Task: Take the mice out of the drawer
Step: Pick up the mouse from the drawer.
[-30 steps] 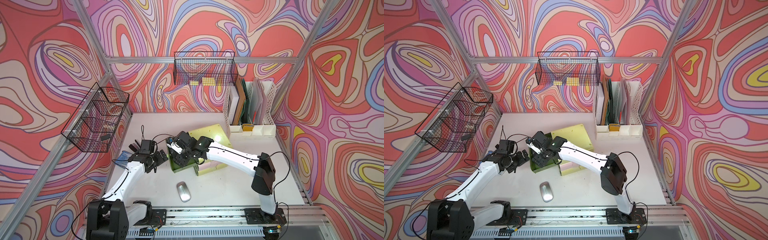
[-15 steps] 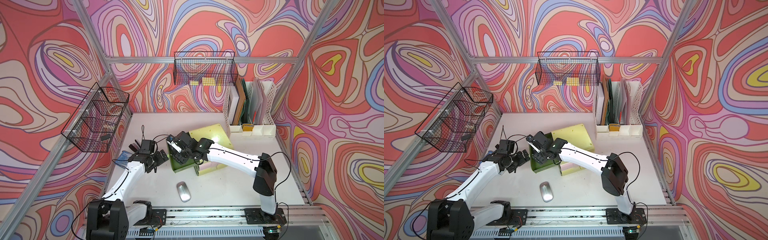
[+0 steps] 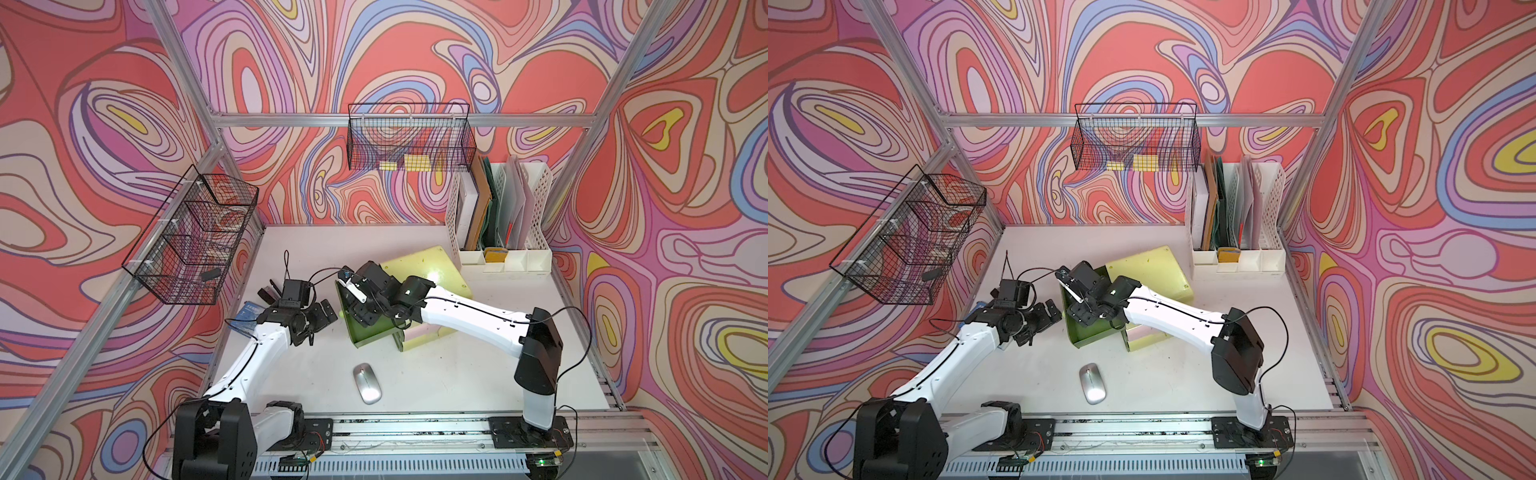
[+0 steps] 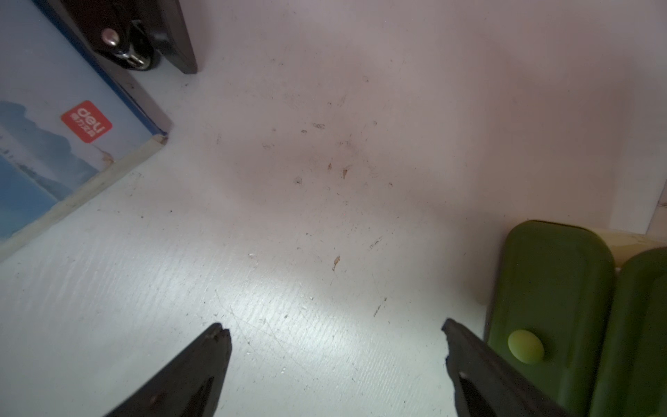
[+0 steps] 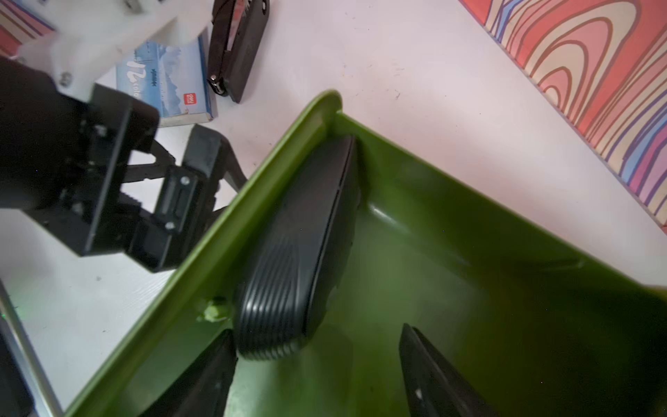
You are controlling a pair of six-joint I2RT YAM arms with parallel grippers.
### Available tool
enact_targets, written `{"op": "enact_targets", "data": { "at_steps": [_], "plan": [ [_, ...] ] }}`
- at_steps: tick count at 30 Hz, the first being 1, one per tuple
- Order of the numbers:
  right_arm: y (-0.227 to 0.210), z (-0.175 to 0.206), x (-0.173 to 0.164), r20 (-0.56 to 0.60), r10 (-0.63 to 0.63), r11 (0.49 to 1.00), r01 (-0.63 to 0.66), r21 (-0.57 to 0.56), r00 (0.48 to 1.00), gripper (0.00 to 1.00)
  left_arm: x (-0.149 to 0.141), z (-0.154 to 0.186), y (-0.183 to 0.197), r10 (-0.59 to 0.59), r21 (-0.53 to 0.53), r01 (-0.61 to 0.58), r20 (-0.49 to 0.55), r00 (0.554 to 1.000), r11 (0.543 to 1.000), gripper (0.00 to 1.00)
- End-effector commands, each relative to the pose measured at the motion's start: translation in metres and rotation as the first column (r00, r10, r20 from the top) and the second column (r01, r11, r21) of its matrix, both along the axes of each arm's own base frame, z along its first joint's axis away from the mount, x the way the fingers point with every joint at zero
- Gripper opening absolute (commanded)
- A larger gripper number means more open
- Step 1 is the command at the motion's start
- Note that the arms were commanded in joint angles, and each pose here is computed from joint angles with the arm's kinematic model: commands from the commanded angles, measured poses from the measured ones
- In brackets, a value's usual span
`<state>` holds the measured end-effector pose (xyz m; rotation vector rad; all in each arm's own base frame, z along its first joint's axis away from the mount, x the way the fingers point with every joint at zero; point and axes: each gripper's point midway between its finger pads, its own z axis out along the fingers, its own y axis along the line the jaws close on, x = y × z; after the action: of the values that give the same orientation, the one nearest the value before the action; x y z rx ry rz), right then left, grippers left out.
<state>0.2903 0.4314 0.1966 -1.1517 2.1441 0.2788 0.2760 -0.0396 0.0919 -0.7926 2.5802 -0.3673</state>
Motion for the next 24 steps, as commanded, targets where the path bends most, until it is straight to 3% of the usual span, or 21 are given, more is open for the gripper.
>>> {"op": "enact_targets", "data": {
  "at_steps": [1,8,16,24],
  "plan": [
    [-0.003,0.018,0.003,0.025,0.004,0.998,-0.005,0.056,1.0,0.76,0.0,-0.003,-0.004,-0.008,-0.002,0.008,0.0,1.0,1.0,0.97],
    [0.005,0.017,0.016,0.083,0.011,0.993,-0.021,0.116,0.996,0.72,-0.003,-0.001,-0.004,-0.016,0.01,0.016,-0.004,1.0,1.0,0.97],
    [0.005,0.017,0.024,0.114,-0.009,0.991,-0.006,0.131,0.993,0.54,-0.003,-0.002,-0.005,-0.019,0.009,0.019,-0.005,1.0,1.0,0.97],
    [0.006,0.008,0.026,0.058,0.017,0.989,-0.026,0.144,0.998,0.44,-0.001,-0.002,-0.009,-0.028,0.009,0.029,-0.005,1.0,1.0,0.97]
  ]
}}
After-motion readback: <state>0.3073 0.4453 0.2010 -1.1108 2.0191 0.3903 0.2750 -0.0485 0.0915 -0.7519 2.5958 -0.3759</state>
